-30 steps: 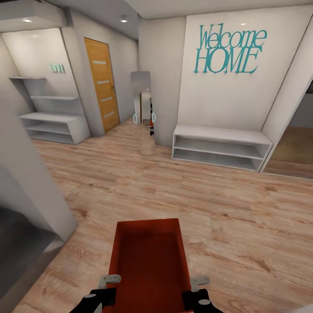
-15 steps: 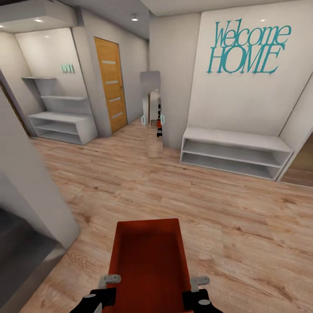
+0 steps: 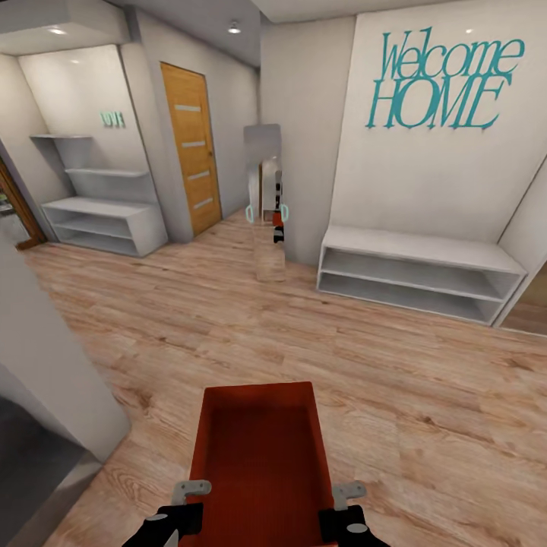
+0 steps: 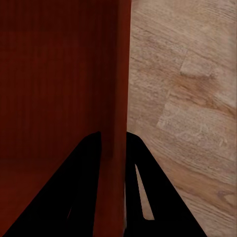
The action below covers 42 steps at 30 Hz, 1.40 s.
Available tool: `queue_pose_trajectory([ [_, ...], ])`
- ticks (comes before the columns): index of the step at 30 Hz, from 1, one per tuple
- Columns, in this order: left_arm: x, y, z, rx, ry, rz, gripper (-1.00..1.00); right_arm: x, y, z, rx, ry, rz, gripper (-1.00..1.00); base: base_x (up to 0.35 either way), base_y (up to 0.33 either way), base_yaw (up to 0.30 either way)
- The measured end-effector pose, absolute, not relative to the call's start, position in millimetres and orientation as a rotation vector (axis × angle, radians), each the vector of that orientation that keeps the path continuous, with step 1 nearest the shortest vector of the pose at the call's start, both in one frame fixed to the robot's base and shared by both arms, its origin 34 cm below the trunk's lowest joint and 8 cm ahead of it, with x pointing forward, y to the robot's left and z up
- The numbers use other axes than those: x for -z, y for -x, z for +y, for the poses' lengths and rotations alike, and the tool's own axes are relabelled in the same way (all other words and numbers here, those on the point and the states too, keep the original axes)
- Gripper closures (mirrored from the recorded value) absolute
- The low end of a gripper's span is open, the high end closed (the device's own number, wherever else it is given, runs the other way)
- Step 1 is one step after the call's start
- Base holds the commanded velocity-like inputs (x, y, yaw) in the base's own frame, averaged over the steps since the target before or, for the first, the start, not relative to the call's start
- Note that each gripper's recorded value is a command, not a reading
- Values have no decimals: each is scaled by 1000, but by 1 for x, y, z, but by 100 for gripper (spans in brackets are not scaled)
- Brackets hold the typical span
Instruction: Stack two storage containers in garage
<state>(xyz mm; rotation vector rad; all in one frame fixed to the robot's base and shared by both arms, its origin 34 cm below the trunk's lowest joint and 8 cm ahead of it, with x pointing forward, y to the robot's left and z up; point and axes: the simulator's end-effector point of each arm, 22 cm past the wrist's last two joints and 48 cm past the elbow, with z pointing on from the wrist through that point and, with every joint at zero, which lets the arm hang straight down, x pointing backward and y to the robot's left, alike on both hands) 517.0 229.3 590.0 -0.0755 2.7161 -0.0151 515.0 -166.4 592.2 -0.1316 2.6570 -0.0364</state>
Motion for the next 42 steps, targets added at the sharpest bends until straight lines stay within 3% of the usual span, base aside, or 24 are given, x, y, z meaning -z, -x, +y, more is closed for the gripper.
queue_pose_trajectory([
  [32, -590, -518, 229, 15, 76, 2715, 100, -593, -516, -166, 37, 132, 2656, 100, 325, 0, 1],
  [42, -590, -518, 230, 15, 75, 2715, 100, -593, -515, -166, 36, 131, 2656, 100, 325, 0, 191],
])
